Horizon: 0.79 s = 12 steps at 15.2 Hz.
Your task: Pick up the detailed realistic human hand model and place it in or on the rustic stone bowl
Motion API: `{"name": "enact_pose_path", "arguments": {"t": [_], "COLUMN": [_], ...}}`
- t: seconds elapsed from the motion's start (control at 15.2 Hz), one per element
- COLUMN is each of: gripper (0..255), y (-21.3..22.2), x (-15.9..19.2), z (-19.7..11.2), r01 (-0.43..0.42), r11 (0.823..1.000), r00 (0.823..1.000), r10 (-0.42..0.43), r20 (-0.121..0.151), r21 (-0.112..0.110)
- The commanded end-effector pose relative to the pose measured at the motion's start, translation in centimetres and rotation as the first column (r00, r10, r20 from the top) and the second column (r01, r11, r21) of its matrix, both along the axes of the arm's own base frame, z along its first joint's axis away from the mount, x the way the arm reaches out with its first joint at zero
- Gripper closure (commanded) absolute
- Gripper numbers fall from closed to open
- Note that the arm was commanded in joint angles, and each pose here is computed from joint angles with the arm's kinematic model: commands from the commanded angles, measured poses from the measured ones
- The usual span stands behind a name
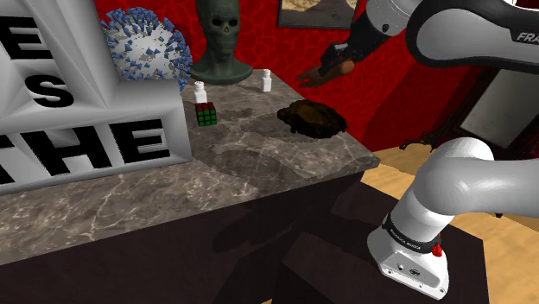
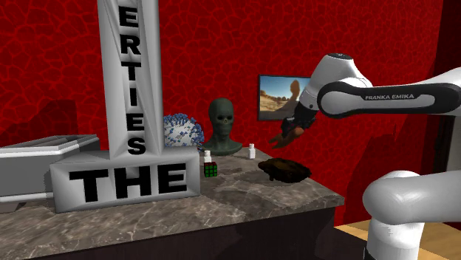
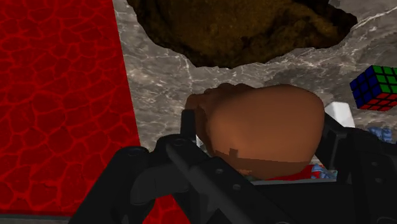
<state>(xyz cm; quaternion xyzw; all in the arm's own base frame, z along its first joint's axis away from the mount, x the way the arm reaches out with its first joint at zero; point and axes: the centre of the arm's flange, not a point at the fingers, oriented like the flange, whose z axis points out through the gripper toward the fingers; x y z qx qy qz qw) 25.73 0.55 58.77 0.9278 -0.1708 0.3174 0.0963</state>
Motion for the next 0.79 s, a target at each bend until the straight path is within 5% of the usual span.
{"name": "enact_pose_path", "arguments": {"t": [0.0, 0.73], "gripper": [255, 255], "y": [-0.6, -0.6], "x": [-0.6, -0.6], "z": [-1.0, -5.5], "r01": [-0.002, -0.002], "r11": [1.0, 1.0], "r00": [1.0, 1.0], "r10": [0.002, 0.002], "r20": [0.0, 0.0], "r21": [0.0, 0.0]}}
